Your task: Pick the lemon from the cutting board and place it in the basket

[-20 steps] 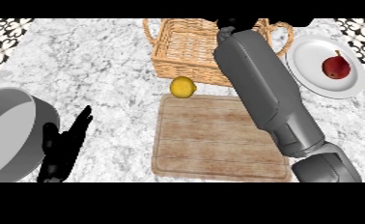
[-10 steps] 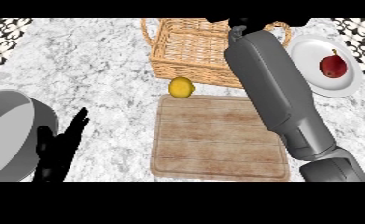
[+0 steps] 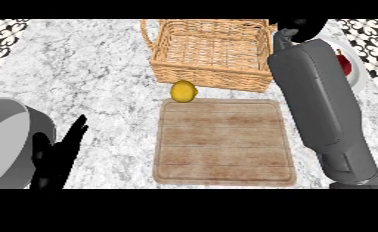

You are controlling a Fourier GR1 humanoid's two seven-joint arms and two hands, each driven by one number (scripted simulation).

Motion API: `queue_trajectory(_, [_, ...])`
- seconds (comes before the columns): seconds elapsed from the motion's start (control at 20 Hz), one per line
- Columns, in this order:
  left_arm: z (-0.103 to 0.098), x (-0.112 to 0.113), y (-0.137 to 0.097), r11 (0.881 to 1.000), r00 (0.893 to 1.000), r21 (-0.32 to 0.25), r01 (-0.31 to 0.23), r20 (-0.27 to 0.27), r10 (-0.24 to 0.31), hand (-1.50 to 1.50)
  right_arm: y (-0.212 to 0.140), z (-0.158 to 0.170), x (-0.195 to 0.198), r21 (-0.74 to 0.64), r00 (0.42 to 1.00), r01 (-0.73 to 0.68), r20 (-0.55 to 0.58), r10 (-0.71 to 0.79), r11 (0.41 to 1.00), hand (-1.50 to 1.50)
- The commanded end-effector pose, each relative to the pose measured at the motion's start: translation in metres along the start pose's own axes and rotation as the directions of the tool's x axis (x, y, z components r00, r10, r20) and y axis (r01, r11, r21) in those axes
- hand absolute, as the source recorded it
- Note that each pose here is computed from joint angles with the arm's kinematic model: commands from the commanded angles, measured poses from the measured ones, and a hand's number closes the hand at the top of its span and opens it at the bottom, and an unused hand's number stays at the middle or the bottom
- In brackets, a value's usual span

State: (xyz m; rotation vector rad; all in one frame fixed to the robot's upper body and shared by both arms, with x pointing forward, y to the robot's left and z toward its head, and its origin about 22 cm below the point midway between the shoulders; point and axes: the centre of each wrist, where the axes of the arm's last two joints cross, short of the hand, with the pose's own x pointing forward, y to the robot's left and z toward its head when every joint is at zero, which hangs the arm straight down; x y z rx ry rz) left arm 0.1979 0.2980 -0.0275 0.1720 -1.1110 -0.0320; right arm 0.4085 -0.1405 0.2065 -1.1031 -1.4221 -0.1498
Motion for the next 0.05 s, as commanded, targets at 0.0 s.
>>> queue_trajectory(0.0, [-0.0024,-0.0126,0.0094,1.000,0.993,0.017,-0.018,-0.120,0.020,0.00,-0.0249,0.0209,-0.0131,-0.020,0.997,0.052,-0.061,-0.053,0.998,-1.50])
